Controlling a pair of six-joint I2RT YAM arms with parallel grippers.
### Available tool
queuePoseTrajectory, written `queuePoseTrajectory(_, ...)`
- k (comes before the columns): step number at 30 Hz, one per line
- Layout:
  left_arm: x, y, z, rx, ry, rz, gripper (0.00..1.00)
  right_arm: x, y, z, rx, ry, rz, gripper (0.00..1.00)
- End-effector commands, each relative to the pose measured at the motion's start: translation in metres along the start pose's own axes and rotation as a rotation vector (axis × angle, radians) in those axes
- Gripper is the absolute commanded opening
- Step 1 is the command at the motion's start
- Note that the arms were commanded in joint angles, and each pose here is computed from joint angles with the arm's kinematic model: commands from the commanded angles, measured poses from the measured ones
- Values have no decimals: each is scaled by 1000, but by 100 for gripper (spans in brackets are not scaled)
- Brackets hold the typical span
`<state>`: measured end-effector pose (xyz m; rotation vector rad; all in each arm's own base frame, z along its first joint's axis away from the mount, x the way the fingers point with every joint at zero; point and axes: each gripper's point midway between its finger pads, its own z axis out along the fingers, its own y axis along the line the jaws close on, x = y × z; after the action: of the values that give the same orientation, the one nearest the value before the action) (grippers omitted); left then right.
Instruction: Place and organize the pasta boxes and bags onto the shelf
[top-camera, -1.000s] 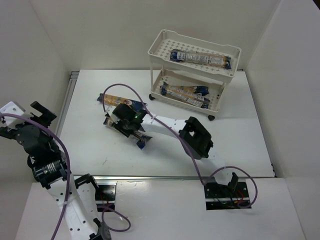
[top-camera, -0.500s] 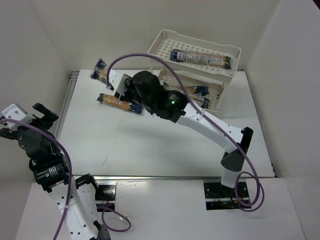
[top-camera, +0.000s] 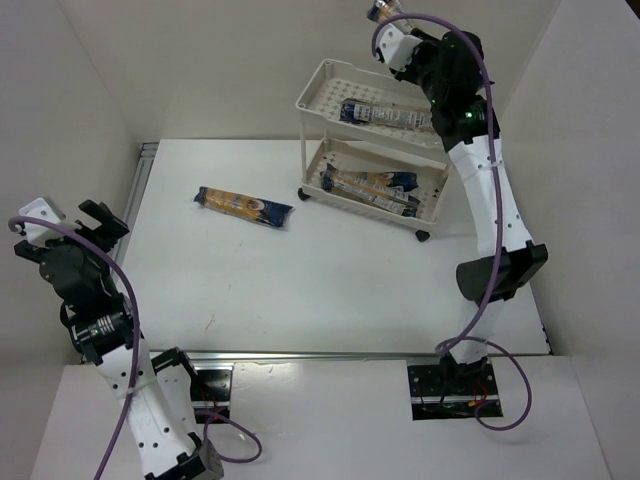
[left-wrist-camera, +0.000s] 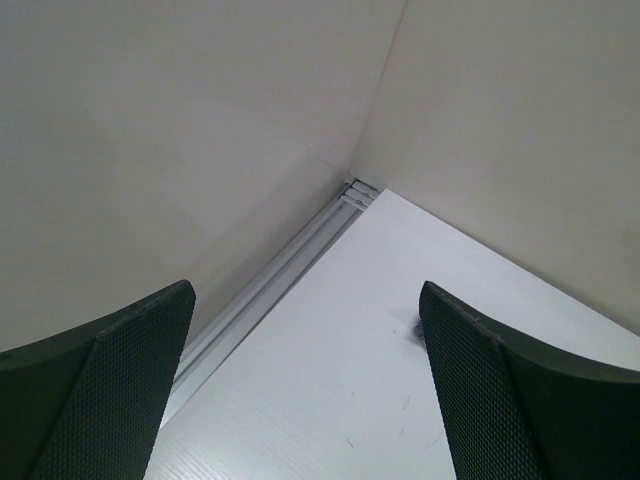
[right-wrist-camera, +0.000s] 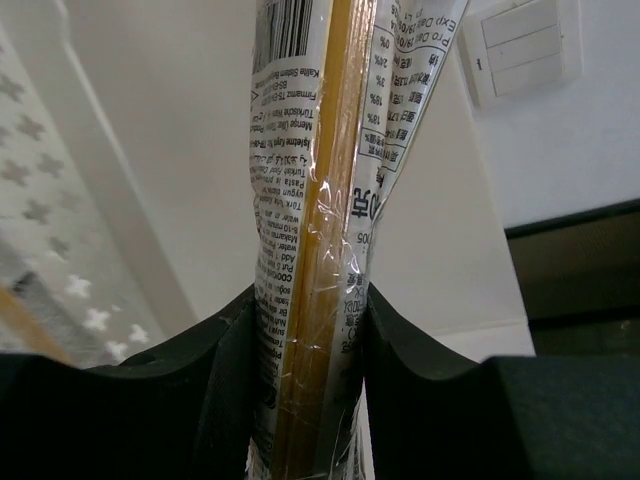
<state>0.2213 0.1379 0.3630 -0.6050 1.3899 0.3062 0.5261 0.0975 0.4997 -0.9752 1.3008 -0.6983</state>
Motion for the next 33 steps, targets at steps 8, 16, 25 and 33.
queuePoseTrajectory(8,-19,-3,0,23,-69,0,100,-65,-32,-2,14,-360,-180,0)
queuePoseTrajectory(16,-19,-3,0,23,-69,0,100,-39,9,4,-72,-297,-169,0)
queuePoseTrajectory(25,-14,-2,1,21,-60,0,100,-37,2,11,-13,-289,-159,79)
queuePoseTrajectory(33,26,-38,26,271,77,137,100,-68,-21,-35,63,-392,-135,99)
